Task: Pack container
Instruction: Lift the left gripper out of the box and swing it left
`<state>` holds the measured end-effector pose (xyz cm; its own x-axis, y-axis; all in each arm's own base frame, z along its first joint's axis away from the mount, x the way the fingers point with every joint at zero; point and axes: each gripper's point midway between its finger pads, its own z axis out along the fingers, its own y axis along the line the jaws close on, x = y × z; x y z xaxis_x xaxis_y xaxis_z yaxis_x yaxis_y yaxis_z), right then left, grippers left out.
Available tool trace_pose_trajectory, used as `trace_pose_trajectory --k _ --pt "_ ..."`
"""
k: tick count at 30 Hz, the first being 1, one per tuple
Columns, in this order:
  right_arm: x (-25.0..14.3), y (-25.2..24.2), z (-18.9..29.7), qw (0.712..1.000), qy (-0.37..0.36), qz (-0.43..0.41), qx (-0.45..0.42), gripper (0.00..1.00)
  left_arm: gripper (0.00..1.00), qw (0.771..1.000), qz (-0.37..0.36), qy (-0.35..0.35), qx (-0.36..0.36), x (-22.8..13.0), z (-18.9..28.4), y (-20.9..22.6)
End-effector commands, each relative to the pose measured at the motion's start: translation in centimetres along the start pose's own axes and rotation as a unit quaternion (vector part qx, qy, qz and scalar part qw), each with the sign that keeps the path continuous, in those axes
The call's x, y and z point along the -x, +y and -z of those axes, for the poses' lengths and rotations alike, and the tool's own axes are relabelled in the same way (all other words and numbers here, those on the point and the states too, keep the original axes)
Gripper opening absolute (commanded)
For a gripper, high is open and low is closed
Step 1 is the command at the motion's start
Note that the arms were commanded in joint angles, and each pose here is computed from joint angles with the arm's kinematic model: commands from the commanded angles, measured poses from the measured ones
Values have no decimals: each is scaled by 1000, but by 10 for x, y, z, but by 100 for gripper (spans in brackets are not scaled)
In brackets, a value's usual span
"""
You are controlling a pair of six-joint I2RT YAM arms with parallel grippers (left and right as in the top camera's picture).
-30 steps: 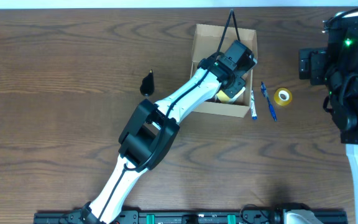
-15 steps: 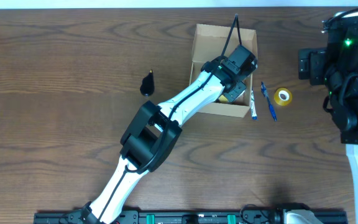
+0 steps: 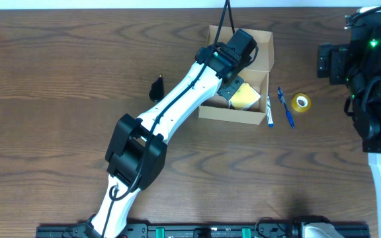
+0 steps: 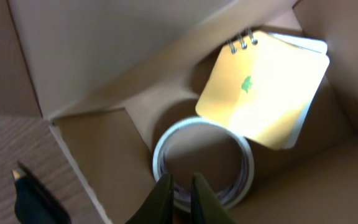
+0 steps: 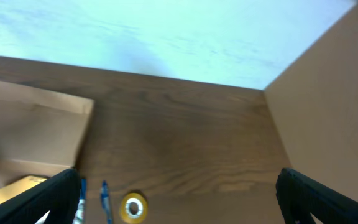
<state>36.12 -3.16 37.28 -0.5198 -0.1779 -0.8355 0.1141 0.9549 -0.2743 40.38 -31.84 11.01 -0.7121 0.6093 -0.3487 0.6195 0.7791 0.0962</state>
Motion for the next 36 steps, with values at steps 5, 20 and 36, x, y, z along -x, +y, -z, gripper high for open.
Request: trace_pose_trajectory --k 5,20,36 --pt "7 5 3 1000 -11 -20 21 99 11 1000 21 -9 21 3 17 7" --pt "5 5 3 1000 -7 -18 21 99 12 979 70 6 190 -16 57 95" --pt "3 6 3 1000 -1 -17 22 99 12 980 83 14 178 -25 65 112"
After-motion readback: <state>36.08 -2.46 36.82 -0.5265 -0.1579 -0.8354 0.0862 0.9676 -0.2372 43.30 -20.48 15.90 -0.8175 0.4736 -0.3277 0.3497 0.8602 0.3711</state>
